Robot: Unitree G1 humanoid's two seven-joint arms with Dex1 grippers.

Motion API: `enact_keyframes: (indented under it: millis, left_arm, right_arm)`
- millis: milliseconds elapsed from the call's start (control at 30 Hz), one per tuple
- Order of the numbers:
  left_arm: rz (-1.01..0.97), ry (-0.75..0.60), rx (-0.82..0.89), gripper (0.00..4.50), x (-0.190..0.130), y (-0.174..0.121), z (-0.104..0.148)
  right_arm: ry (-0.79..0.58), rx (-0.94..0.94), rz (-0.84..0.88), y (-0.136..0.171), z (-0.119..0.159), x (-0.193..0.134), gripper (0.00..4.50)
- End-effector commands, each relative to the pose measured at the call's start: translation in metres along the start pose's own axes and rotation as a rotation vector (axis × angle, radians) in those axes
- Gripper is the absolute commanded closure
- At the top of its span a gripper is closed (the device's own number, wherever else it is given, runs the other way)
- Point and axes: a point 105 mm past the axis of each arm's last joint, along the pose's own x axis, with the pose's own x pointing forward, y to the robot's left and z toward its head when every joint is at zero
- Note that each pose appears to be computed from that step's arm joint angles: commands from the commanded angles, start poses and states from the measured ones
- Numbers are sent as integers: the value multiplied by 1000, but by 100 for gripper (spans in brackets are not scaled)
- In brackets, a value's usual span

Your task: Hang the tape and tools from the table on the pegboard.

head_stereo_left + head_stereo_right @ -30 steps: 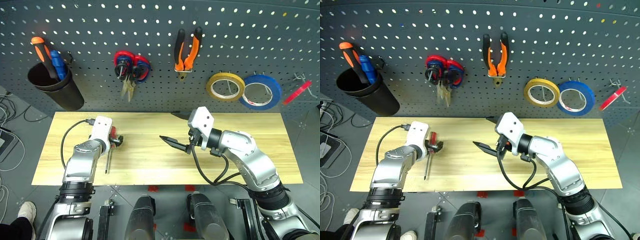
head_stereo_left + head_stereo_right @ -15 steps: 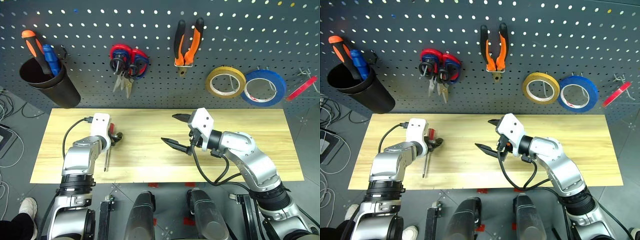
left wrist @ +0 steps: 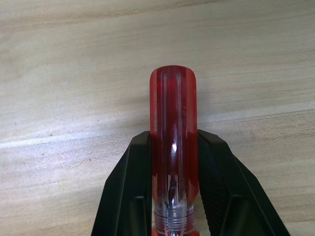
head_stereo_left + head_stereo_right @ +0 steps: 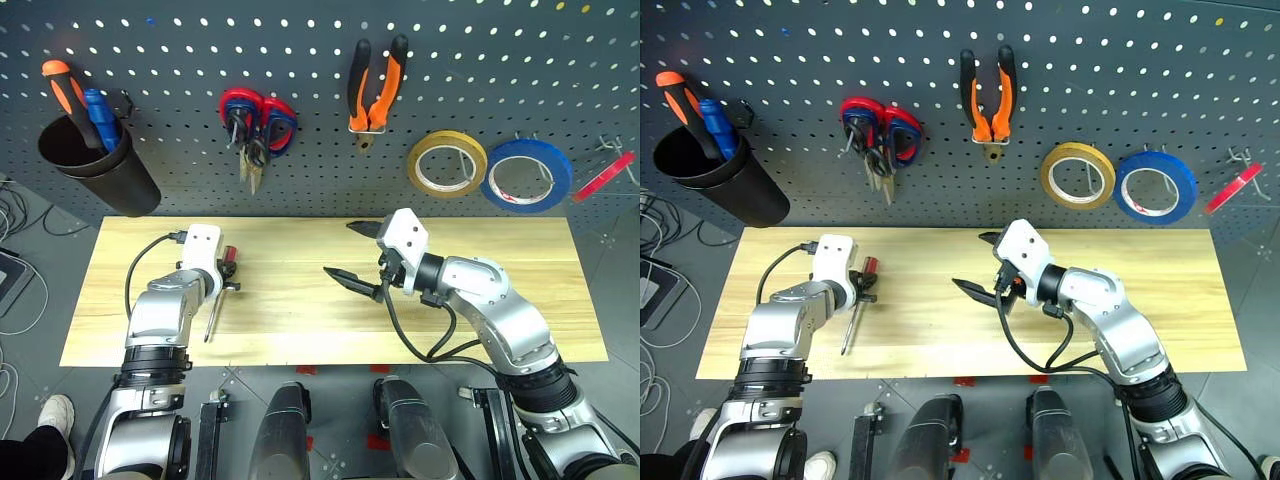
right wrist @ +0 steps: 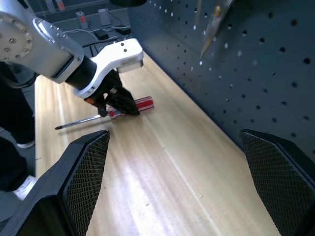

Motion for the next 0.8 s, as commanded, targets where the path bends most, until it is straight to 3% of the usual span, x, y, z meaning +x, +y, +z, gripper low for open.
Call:
enact_keyframes:
  millis: [33, 167, 467, 800]
  left_arm:
    - [-44, -30, 81, 358, -1, -11, 2]
    - [-107, -181, 251, 358, -17, -36, 25]
    - [-55, -486, 493, 358, -64, -59, 56]
    - [278, -830, 475, 358, -138, -40, 99]
  right_arm:
    - [-60, -19, -6, -1, 11, -2, 0]
    - [-109, -9, 1, 0, 17, -19, 0]
    - [-236, 57, 25, 7, 29, -46, 0]
    - [-358, 40, -26, -2, 49, -47, 0]
